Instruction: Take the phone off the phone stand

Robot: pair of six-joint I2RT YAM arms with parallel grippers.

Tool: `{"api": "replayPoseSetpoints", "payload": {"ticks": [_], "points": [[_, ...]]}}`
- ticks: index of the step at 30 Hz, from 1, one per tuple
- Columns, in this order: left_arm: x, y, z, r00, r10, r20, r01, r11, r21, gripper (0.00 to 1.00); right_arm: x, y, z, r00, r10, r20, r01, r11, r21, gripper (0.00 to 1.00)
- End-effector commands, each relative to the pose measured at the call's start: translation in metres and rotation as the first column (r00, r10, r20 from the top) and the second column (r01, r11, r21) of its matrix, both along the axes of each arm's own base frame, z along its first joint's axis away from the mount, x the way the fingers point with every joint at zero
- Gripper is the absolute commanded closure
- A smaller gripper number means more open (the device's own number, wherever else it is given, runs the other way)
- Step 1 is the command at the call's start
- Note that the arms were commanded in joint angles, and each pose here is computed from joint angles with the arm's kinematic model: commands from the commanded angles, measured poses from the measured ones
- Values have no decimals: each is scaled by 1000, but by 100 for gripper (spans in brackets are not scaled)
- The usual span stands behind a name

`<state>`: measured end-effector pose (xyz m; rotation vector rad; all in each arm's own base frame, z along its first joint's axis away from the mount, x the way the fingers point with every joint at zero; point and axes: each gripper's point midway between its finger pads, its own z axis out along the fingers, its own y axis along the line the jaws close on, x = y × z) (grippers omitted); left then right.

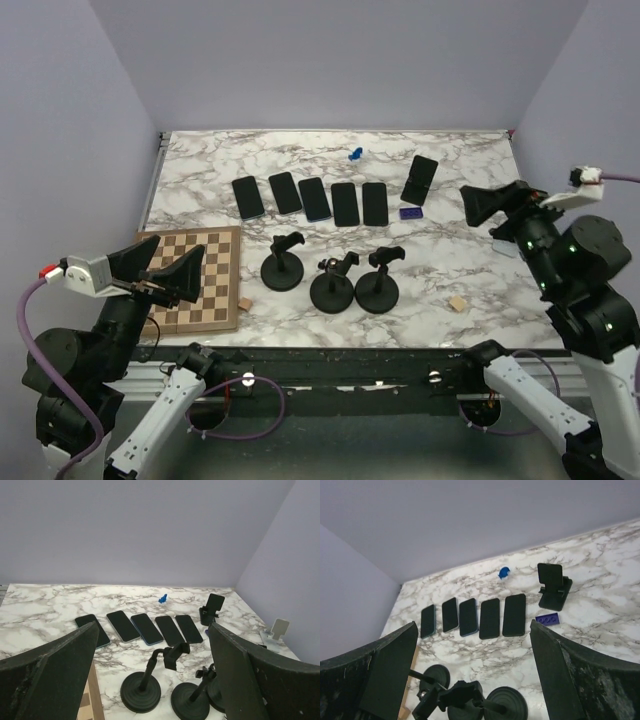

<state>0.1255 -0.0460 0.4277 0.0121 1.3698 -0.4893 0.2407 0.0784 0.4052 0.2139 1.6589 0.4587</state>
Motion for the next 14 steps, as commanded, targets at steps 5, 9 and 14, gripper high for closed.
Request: {"api": "replayPoseSetpoints", "payload": {"ticks": [5,9,14], "points": [[-7,13,0,999,52,-16,-52,998,-29,2,-31,-16,17,996,-21,92,15,998,62,0],[-6,13,-1,998,53,-22,-53,998,-29,1,-32,-18,18,994,-32,103,27,998,51,0],[-8,17,0,997,71,-25,-72,997,-25,2,-31,-21,19,992,-41,118,37,999,33,0]]}}
